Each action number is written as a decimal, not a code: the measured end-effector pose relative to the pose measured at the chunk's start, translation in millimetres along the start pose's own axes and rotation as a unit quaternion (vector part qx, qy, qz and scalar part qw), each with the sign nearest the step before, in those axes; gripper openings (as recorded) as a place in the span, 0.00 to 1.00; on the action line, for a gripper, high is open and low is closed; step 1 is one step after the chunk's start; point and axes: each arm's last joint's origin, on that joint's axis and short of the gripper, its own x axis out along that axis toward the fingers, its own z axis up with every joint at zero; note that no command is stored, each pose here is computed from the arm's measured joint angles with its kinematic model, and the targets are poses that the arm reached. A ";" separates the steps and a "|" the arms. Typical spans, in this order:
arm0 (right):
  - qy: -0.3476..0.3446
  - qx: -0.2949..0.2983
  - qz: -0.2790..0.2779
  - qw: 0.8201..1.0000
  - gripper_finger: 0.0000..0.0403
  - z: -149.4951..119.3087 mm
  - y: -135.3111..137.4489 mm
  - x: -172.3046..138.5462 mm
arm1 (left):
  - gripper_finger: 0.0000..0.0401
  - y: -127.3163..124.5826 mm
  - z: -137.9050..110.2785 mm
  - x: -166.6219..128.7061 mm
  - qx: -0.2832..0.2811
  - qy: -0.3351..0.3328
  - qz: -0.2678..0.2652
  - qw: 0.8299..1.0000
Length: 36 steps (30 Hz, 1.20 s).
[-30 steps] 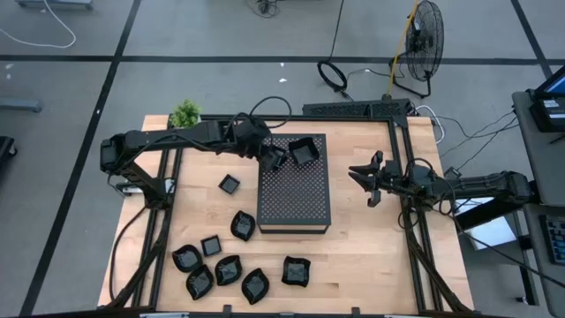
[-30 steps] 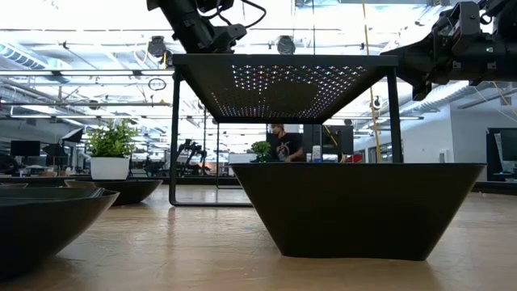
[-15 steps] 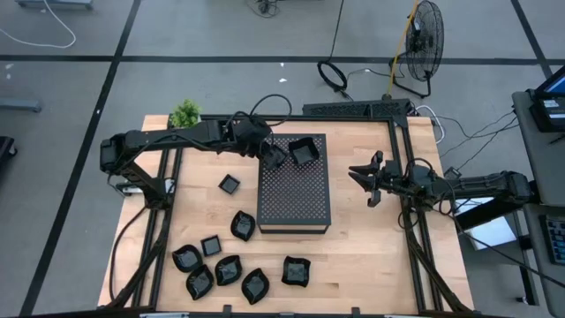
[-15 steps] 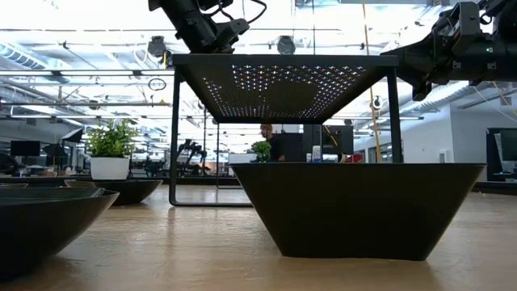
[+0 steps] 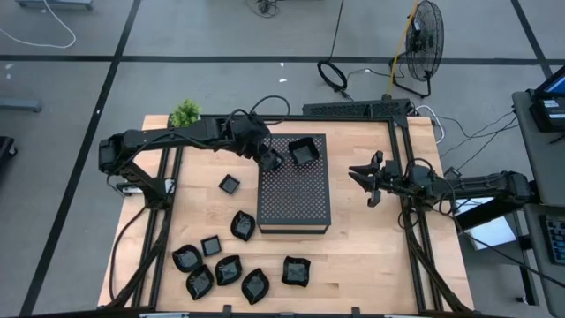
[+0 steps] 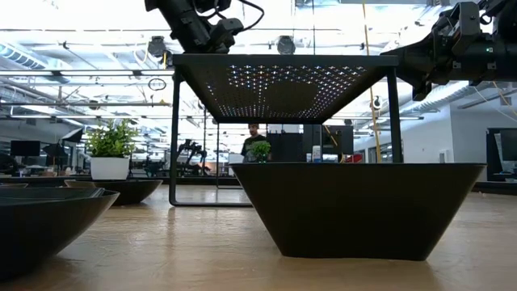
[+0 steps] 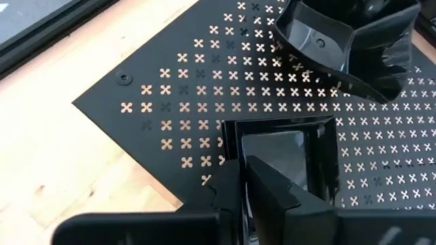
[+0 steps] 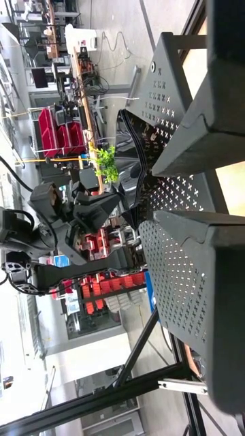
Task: Pick & Place Mini shaped plates
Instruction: Stack the black square plate on top of the black square plates on the shelf
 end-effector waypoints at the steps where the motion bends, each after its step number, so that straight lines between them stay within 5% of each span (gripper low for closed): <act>1: 0.000 0.000 0.000 1.000 0.19 0.0 0.0 0.0 | 0.09 0.1 -0.1 0.0 -0.002 0.001 0.001 1.000; 15: 0.000 0.000 0.000 1.000 0.19 0.1 0.0 0.0 | 0.36 2.1 -2.0 -25.4 0.017 -0.014 -0.004 1.000; 19: 0.000 0.001 0.000 1.000 0.19 0.0 0.0 0.0 | 0.39 10.8 -15.7 -45.6 0.006 0.020 0.050 0.999; 23: 0.000 0.001 0.000 1.000 0.19 0.0 0.0 0.0 | 0.40 16.2 -39.3 -48.2 -0.032 0.088 0.159 0.983; 31: 0.000 0.000 0.000 1.000 0.19 0.0 0.0 0.0 | 0.40 29.4 -97.6 -2.0 -0.072 0.158 0.195 0.965; 36: 0.000 0.000 0.000 1.000 0.19 0.0 0.0 0.0 | 0.40 48.0 -126.6 28.7 -0.111 0.171 0.173 0.964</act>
